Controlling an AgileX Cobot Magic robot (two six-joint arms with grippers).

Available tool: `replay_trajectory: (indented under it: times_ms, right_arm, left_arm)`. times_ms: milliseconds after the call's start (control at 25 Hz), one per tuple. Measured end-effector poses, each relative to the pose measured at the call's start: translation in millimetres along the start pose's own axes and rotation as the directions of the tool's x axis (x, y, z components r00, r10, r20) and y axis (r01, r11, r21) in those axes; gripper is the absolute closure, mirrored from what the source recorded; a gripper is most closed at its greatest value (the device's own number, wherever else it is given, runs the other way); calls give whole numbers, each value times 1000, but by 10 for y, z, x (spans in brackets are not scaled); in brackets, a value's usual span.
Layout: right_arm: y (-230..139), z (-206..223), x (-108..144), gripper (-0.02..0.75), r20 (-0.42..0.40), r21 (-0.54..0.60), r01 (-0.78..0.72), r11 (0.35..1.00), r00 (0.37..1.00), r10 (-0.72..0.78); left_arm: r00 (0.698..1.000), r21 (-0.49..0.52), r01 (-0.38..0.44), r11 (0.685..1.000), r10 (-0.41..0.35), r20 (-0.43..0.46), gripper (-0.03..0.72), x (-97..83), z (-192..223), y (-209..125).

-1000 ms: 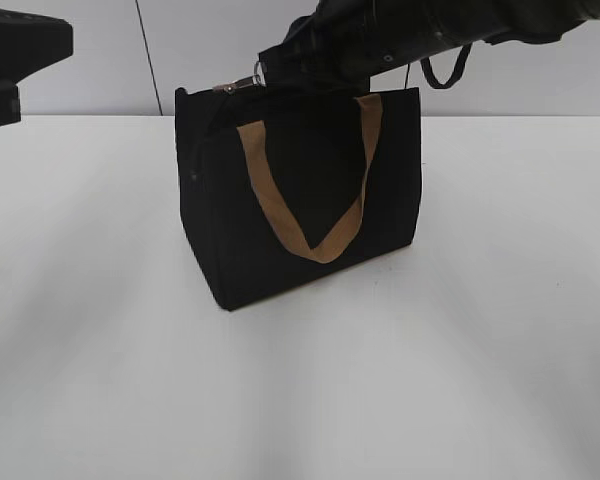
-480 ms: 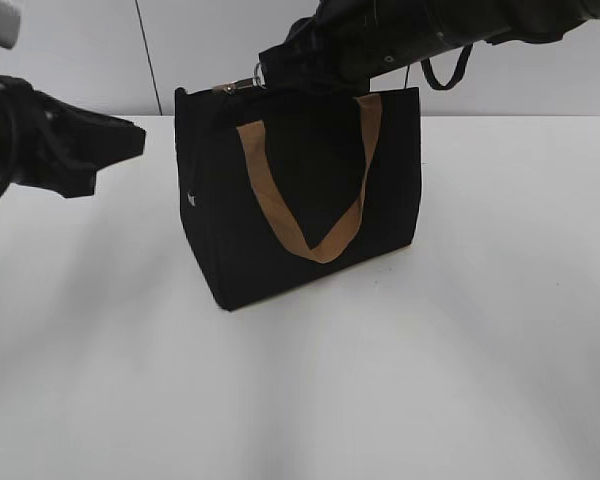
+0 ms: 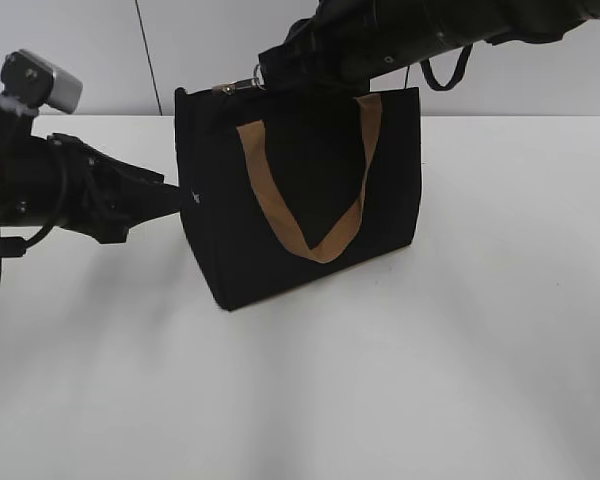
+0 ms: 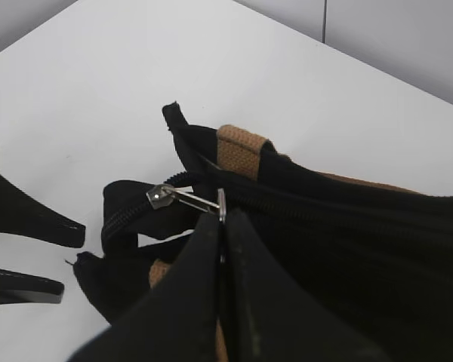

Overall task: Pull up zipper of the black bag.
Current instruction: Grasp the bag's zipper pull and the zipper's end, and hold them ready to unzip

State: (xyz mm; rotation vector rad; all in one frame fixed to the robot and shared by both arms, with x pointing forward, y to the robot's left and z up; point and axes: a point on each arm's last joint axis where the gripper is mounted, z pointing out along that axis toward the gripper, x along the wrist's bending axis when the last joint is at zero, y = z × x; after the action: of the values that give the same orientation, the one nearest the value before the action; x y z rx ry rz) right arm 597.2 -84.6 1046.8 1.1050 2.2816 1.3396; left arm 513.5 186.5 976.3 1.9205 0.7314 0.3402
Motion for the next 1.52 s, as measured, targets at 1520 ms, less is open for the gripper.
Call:
replay_trajectory:
  times_ms: [1520]
  right_arm:
    - [7, 0, -10, 752, 11, -8, -9, 1000, 1000, 9]
  left_arm:
    - [989, -19, -147, 989, 147, -17, 685, -92, -158, 522]
